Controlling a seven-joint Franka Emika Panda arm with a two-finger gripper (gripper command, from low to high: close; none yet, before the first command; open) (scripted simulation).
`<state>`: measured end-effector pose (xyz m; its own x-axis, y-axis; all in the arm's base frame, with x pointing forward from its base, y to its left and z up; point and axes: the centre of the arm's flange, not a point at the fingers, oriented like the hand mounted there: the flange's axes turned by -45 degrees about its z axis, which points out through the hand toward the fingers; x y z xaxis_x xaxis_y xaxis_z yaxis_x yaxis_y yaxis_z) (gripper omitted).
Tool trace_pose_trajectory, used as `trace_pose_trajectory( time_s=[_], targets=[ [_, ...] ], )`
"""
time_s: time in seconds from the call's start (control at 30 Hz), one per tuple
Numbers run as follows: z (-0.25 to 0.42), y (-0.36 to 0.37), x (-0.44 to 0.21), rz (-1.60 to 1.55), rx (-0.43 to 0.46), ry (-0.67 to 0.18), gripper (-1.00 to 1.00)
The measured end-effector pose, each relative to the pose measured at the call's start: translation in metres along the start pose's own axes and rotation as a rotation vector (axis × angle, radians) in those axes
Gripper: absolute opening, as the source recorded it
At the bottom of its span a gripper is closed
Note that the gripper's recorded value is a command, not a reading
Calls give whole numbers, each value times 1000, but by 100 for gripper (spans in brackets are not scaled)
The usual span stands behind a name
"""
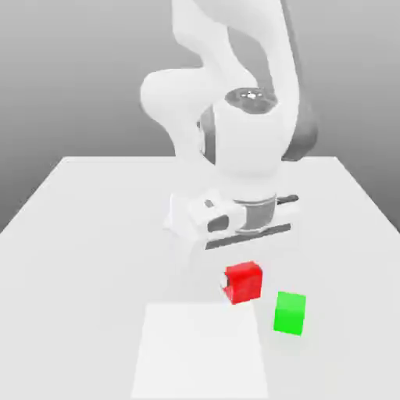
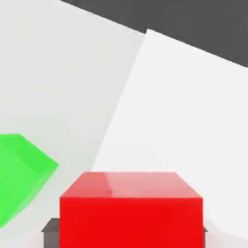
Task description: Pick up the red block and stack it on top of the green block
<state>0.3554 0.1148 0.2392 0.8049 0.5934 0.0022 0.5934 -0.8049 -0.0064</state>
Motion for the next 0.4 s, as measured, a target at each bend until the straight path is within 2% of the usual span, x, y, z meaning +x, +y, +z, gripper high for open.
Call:
trace_pose_trajectory(
  time_s=[0.1,0.27,0.3,0.4],
  targets=[
    [-1,-40,12,-213,-5,-3,-100],
    [44,-47,14,-252,-7,-4,-100],
    [53,-48,13,-253,-7,-4,100],
    [53,-48,13,-253,-7,-4,100]
  ],
)
